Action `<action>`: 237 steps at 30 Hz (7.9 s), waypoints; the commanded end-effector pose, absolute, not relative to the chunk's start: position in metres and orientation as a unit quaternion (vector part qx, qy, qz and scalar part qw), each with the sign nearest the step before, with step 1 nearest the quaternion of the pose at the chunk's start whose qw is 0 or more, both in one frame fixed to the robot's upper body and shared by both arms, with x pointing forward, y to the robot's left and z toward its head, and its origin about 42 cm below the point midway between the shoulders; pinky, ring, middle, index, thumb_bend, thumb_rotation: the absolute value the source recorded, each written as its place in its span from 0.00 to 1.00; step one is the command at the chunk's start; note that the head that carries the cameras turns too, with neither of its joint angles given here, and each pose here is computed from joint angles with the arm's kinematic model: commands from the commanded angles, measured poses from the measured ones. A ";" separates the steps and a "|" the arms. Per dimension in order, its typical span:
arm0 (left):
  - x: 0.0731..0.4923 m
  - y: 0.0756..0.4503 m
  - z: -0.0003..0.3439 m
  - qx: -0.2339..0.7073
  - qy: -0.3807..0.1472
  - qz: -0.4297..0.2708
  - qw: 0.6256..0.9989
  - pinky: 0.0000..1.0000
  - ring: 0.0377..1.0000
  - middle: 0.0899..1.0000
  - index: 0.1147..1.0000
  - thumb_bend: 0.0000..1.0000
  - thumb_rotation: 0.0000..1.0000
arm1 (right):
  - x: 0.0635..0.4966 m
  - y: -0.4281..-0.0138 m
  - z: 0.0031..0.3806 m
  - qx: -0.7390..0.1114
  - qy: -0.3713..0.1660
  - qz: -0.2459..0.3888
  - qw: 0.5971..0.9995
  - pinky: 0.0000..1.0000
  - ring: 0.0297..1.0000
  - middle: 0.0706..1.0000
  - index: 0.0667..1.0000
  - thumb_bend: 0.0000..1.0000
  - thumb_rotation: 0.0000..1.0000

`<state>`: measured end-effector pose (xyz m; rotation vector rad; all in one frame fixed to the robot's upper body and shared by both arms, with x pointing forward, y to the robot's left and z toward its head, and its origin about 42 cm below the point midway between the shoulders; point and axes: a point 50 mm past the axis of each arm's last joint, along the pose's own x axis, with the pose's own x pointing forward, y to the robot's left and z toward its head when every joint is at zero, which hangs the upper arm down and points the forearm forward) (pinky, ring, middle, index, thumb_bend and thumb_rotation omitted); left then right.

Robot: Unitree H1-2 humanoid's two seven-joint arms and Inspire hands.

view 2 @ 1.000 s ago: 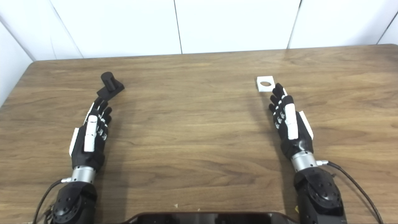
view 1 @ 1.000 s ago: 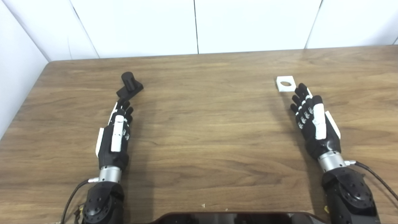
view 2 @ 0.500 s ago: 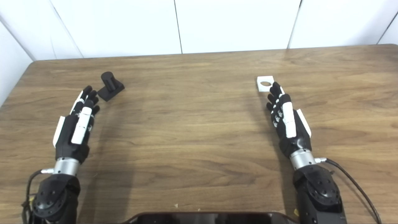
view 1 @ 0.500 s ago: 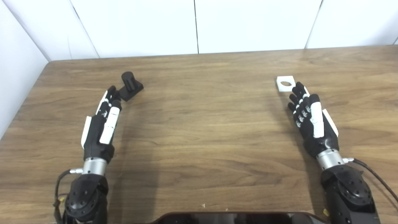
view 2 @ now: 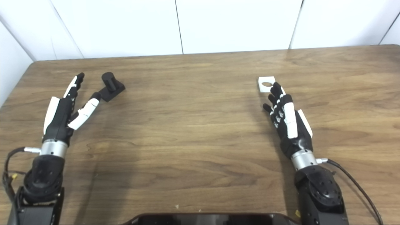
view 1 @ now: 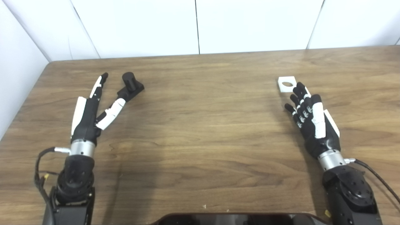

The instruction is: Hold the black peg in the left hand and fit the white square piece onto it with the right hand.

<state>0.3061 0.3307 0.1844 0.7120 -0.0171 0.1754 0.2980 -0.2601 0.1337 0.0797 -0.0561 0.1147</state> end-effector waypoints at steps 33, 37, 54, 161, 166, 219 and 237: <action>0.397 0.349 0.200 0.617 0.003 0.111 0.779 1.00 1.00 1.00 0.76 0.78 0.57 | 0.296 -0.263 0.144 0.017 -0.061 0.053 0.997 0.98 1.00 1.00 0.98 0.63 1.00; 0.405 0.347 0.201 0.622 0.004 0.104 0.776 1.00 1.00 0.99 0.75 0.77 0.57 | 0.294 -0.263 0.143 0.017 -0.060 0.052 0.997 0.97 1.00 1.00 0.97 0.64 1.00; 0.423 0.342 0.196 0.622 0.023 0.095 0.777 1.00 1.00 0.99 0.73 0.74 0.56 | 0.291 -0.267 0.143 0.016 -0.058 0.052 0.997 0.94 1.00 1.00 0.97 0.61 1.00; 0.251 0.186 0.172 0.456 -0.071 -0.144 0.876 0.97 0.97 0.88 0.43 0.51 0.08 | 0.299 -0.249 0.149 0.010 -0.060 0.062 0.996 0.97 1.00 1.00 0.97 0.62 1.00; 0.240 0.179 0.168 0.453 -0.071 -0.157 0.875 0.96 0.96 0.89 0.42 0.51 0.08 | 0.299 -0.246 0.149 0.015 -0.056 0.057 0.997 0.97 1.00 0.99 0.97 0.64 1.00; 0.244 0.179 0.146 0.448 -0.053 -0.158 0.878 0.96 0.97 0.90 0.43 0.51 0.08 | 0.445 -0.285 0.260 -0.482 -0.083 0.017 0.872 1.00 1.00 1.00 0.73 0.94 0.23; 0.245 0.179 0.147 0.443 -0.056 -0.153 0.882 0.96 0.97 0.90 0.43 0.51 0.08 | 0.475 -0.292 0.270 -0.569 -0.012 0.078 0.819 1.00 1.00 1.00 0.73 0.92 0.24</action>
